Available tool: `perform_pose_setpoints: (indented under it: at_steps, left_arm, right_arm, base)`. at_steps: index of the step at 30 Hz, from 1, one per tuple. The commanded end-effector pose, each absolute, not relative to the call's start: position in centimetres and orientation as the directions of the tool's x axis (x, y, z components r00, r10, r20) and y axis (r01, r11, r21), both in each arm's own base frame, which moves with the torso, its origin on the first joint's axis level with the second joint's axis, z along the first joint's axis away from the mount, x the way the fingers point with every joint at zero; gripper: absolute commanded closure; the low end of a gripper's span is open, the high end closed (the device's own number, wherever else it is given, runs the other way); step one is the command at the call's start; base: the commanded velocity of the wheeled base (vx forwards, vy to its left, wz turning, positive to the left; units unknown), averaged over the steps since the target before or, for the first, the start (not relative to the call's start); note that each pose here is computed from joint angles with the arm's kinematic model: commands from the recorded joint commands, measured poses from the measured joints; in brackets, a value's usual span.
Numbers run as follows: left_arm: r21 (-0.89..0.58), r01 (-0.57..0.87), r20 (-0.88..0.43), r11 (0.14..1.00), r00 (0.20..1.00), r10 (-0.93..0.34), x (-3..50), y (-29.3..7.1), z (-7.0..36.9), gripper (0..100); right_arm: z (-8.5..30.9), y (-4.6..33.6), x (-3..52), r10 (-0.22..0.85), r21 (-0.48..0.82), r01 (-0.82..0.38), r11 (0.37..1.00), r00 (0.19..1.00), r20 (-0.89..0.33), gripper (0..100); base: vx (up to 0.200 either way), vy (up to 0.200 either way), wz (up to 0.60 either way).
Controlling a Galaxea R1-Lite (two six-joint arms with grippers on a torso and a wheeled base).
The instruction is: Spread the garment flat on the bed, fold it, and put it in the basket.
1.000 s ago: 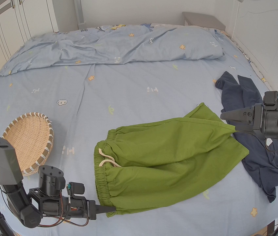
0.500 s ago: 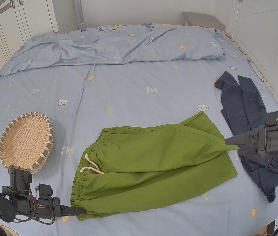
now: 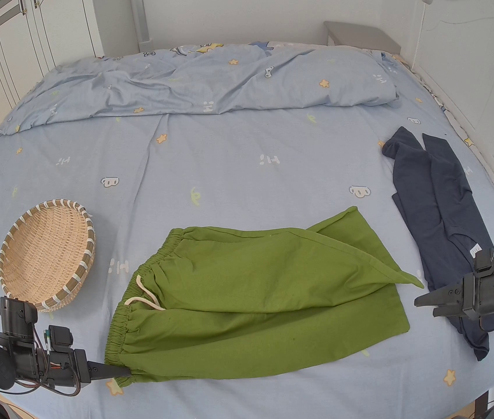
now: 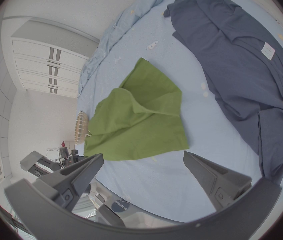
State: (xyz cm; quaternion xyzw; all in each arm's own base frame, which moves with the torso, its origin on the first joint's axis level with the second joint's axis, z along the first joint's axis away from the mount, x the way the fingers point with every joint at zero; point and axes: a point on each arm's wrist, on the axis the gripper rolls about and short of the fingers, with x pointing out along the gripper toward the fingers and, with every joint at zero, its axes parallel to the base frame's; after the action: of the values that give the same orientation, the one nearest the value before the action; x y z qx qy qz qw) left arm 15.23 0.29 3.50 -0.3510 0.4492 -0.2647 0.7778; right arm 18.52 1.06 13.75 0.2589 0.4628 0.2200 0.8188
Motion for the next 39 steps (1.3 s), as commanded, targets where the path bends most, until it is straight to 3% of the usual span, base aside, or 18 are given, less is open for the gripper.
perform_pose_setpoints:
  at_steps: [1,8,21,29,39]
  left_arm:
    - [-0.784,0.088,-0.513,0.615,0.465,-0.721,14.9,0.5,3.5,100]
    - [-0.786,0.095,-0.508,0.61,0.463,-0.726,15.0,0.4,3.5,100]
    - [-0.787,0.097,-0.507,0.609,0.462,-0.728,15.0,0.4,3.5,100]
    - [-0.786,0.097,-0.507,0.611,0.466,-0.725,15.1,0.5,3.6,100]
    - [-0.786,0.094,-0.508,0.611,0.466,-0.725,15.2,0.5,3.5,100]
  right_arm:
    - [9.7,-0.6,20.0,0.596,0.625,-0.059,0.779,0.379,-0.708,0]
    - [6.4,-1.7,21.9,0.687,0.706,-0.058,0.705,0.303,-0.661,0]
    - [3.7,-0.4,24.4,0.716,0.719,-0.103,0.688,0.256,-0.649,0]
    - [4.1,0.6,25.6,0.779,0.768,-0.159,0.621,0.233,-0.582,0]
    - [3.7,0.8,26.2,0.787,0.775,-0.157,0.612,0.217,-0.577,0]
  base:
    - [0.0,0.0,0.0]
    - [0.0,0.0,0.0]
    - [0.0,0.0,0.0]
    - [0.0,0.0,0.0]
    - [0.0,0.0,0.0]
